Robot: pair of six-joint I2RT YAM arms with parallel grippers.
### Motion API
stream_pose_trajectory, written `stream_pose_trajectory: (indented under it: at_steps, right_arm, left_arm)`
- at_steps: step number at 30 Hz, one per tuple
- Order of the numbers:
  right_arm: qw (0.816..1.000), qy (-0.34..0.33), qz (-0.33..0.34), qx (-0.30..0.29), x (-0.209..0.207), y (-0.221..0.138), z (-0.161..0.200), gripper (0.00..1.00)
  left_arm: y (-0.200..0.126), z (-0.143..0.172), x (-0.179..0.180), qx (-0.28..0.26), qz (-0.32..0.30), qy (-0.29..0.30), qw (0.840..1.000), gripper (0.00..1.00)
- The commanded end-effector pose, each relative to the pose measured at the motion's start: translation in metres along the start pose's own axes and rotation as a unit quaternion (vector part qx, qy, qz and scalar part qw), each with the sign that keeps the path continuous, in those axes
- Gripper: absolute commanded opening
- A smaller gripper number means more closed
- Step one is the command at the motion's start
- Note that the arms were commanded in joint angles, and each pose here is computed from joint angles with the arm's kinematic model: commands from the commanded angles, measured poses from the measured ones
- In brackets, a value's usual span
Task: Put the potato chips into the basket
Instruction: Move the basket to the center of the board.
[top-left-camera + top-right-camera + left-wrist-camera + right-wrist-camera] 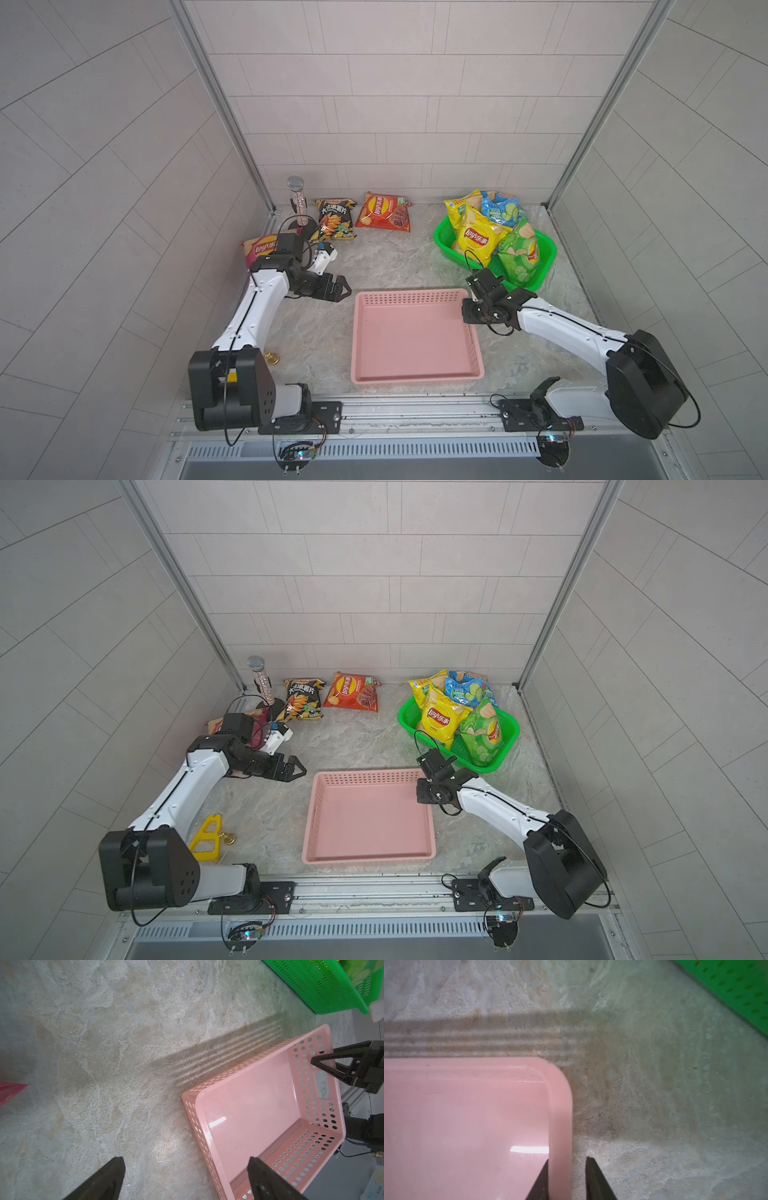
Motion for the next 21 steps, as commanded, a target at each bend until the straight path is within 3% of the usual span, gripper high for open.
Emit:
stream_pose_trajectory:
  at_steps: [1, 3, 9, 17, 21]
  right_arm:
    - [0.999, 0.013, -0.001, -0.037, 0.004, -0.004, -0.015, 0.21]
    - [0.999, 0.023, 0.003, -0.049, 0.005, -0.004, -0.021, 0.12]
    - [0.996, 0.044, 0.006, -0.073, 0.010, 0.000, -0.040, 0.01]
    - [0.997, 0.031, 0.016, -0.062, 0.021, 0.028, -0.067, 0.02]
    - [0.997, 0.033, 0.020, -0.066, 0.024, 0.039, -0.076, 0.11]
  left_arm:
    - [0.003, 0.002, 0.003, 0.006, -0.003, -0.003, 1.000, 1.00]
    - [0.002, 0.002, 0.003, 0.006, -0.002, -0.003, 1.000, 1.00]
    - [0.002, 0.002, 0.003, 0.006, -0.004, -0.004, 1.000, 1.00]
    - [0.001, 0.001, 0.003, 0.003, -0.007, -0.002, 1.000, 1.00]
    - [-0.001, -0.001, 0.003, -0.003, -0.015, 0.001, 1.000, 1.00]
Point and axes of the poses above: each gripper's point midway between its finger pads, its own y axis out along the fingers, its own x axis along the line the jaws close on, z = x × y, the point moved 10 cm from there along -y, back along the fingers, and after that the axes turned 13 degrees about -y, right-handed, at the moved point
